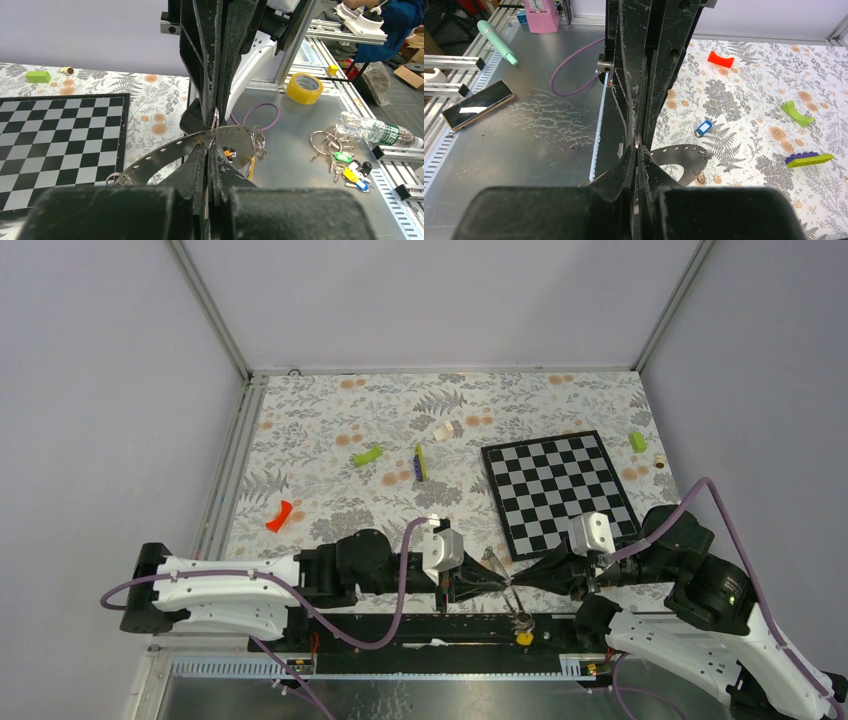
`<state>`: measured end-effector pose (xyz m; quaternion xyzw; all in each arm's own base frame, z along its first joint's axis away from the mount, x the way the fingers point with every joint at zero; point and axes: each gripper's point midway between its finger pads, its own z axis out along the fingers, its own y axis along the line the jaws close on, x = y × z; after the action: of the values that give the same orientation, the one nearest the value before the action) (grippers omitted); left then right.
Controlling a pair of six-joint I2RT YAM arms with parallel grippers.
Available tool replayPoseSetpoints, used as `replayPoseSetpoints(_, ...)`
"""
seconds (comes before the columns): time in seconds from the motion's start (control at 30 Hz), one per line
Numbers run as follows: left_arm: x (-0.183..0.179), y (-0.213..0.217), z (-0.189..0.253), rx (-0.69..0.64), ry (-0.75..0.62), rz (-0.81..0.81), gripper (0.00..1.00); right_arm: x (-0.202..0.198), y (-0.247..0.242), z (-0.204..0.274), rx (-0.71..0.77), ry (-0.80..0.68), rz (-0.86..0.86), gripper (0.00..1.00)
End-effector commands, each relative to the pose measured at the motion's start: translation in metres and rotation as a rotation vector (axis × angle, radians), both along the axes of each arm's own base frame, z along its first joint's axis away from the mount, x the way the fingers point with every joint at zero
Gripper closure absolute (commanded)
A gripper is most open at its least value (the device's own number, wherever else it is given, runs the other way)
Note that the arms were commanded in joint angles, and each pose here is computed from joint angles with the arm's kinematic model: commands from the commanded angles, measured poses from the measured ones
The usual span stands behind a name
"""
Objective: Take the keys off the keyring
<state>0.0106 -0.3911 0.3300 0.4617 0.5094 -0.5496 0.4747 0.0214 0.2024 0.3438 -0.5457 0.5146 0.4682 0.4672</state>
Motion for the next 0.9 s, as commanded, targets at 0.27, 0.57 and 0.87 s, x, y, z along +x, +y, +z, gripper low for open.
replayPoseSetpoints(0.27,0.009,0.019,0.021,0.073,-0.052,0.055,1.00,0.000,0.000,0.011,0.053,-0.067,0.006,1.00)
replayPoseSetpoints(0.57,0.029,0.033,0.025,0.194,-0.168,0.136,1.00,0.003,0.004,-0.001,0.039,-0.017,-0.007,0.95)
replayPoseSetpoints(0.87,0.040,0.043,0.030,0.316,-0.276,0.158,1.00,0.020,0.012,0.008,0.110,-0.040,-0.079,0.57)
